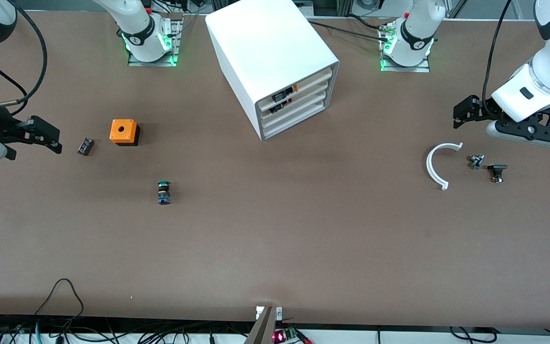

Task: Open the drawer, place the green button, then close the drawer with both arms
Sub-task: 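Grasp the green button with the right gripper while the left gripper approaches the cabinet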

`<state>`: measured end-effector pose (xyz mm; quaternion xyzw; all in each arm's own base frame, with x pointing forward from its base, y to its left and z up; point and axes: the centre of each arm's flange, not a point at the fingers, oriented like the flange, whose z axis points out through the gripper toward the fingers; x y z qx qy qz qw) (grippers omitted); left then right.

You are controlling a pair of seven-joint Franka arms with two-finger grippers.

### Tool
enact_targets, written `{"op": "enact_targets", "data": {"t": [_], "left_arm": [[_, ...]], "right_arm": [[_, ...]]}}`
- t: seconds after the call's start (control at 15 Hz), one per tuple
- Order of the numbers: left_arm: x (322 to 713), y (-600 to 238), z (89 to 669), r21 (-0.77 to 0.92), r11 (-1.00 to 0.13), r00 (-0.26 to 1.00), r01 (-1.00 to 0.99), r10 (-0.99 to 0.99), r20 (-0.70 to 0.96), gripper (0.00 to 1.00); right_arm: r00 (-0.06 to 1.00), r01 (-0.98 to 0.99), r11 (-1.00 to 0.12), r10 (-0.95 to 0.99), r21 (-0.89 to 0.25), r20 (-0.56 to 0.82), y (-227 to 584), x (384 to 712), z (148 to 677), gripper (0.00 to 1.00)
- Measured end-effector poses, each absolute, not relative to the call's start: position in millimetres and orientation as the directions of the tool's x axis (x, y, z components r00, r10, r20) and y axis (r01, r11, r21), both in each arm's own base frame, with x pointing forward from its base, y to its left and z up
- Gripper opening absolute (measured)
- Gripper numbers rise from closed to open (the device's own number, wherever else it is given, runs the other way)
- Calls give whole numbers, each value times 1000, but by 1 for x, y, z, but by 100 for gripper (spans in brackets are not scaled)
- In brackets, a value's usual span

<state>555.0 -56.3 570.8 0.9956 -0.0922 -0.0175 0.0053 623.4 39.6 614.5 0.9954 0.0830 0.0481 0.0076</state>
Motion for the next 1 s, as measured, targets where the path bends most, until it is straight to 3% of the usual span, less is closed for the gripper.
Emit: {"op": "enact_targets", "data": {"t": [0.53,1.0], "left_arm": [[554,-62,571,15,-981,980,-193,-194,-36,100],[529,-85,565,175,-966,955,-190,-223,-194,100]], "right_arm": [[987,128,-992,129,15,96,31,627,613,100],[992,118,-984,123,-135,-31,59,652,519,100]]}}
